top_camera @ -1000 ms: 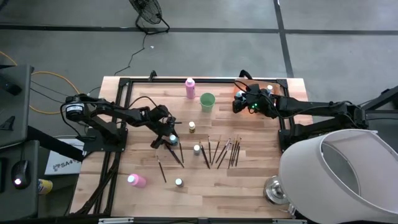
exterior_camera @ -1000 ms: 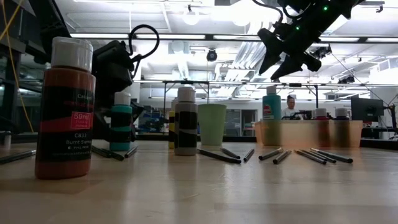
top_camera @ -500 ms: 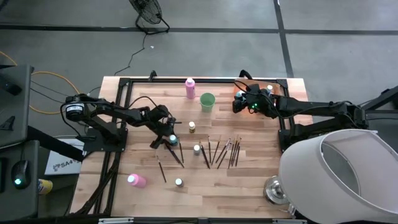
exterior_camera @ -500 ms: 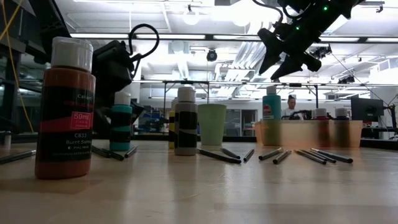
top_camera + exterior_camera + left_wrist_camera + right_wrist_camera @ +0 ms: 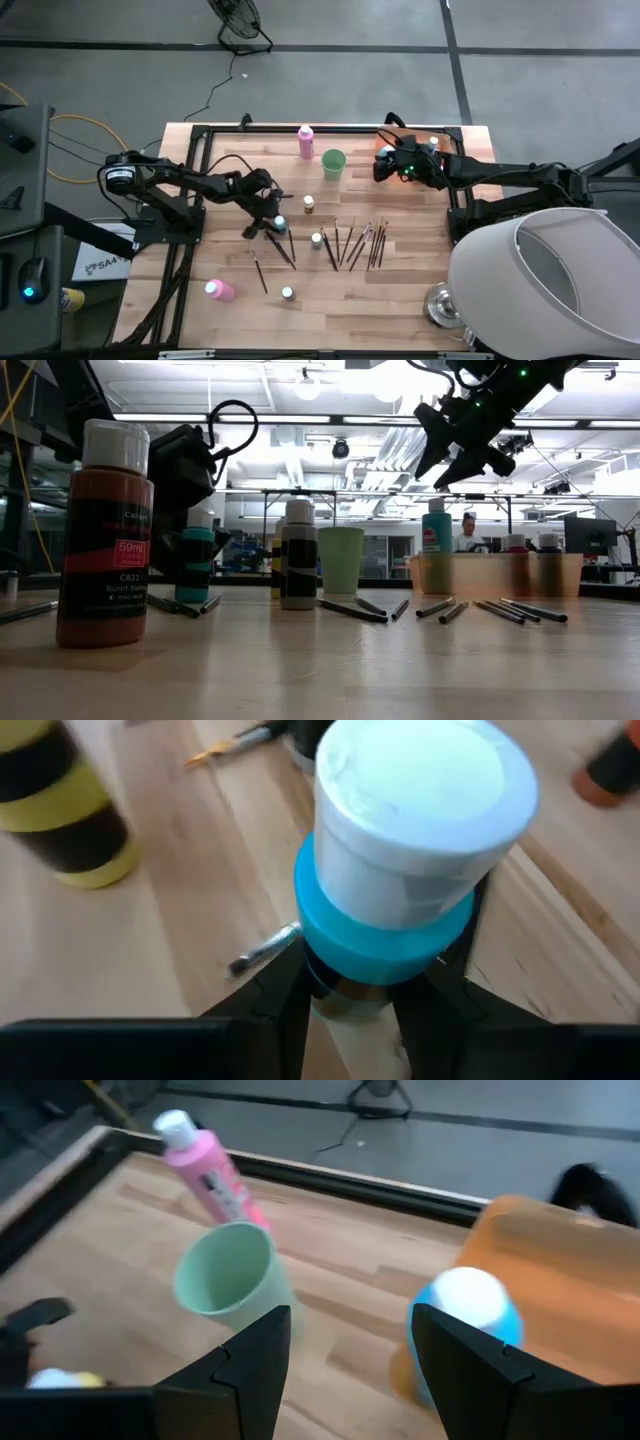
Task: Pick & Place Paint Supplies
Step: Put the small blue paint bottle into the orange bin
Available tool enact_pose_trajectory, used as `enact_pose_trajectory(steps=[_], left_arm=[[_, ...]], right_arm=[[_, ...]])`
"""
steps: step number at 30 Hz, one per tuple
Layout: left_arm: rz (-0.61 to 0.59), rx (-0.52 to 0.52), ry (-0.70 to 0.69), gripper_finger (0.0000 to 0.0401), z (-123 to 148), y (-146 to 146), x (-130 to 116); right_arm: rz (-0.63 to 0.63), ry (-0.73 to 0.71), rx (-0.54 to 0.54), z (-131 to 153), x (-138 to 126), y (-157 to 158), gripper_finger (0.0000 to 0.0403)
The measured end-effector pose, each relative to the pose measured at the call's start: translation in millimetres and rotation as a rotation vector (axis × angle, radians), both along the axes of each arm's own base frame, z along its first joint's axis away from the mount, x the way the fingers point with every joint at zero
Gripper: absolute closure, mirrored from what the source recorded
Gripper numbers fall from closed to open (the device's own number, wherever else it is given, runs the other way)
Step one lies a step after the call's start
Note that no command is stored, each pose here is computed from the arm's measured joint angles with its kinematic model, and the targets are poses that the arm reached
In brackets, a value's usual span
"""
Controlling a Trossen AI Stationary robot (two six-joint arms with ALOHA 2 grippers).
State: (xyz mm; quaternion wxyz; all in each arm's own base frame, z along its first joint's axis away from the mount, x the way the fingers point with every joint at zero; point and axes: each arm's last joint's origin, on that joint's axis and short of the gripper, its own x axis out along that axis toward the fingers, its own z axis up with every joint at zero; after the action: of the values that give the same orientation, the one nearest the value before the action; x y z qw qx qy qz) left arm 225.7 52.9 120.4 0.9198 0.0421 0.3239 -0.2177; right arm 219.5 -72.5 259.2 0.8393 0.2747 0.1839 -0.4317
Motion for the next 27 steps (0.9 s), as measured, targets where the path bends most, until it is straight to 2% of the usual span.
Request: enact_pose_trajectory(steps=[5,13,21,24,27], left_arm=[[0.083,-0.023,-0.003,0.0287,11,4,10],[0.222,-0.066,-0.011,0.0287,41,14,35],[0.267,-0.049,0.054,0.0288,73,20,51],[0.268,-0.050,0.063,0.0288,86,22,56],[0.272,-0.047,0.063,0.0288,99,23,60]], right_arm=[[0.098,-0.094,-0.018,8,9,5,0.0199],[0.387,-0.271,-0.124,23,34,23,0.0199],[0.554,-0.321,-0.165,9,65,44,0.0199],[0.585,-0.294,-0.164,5,78,50,0.0199],[0.628,-0.258,-0.210,12,92,54,0.0199]])
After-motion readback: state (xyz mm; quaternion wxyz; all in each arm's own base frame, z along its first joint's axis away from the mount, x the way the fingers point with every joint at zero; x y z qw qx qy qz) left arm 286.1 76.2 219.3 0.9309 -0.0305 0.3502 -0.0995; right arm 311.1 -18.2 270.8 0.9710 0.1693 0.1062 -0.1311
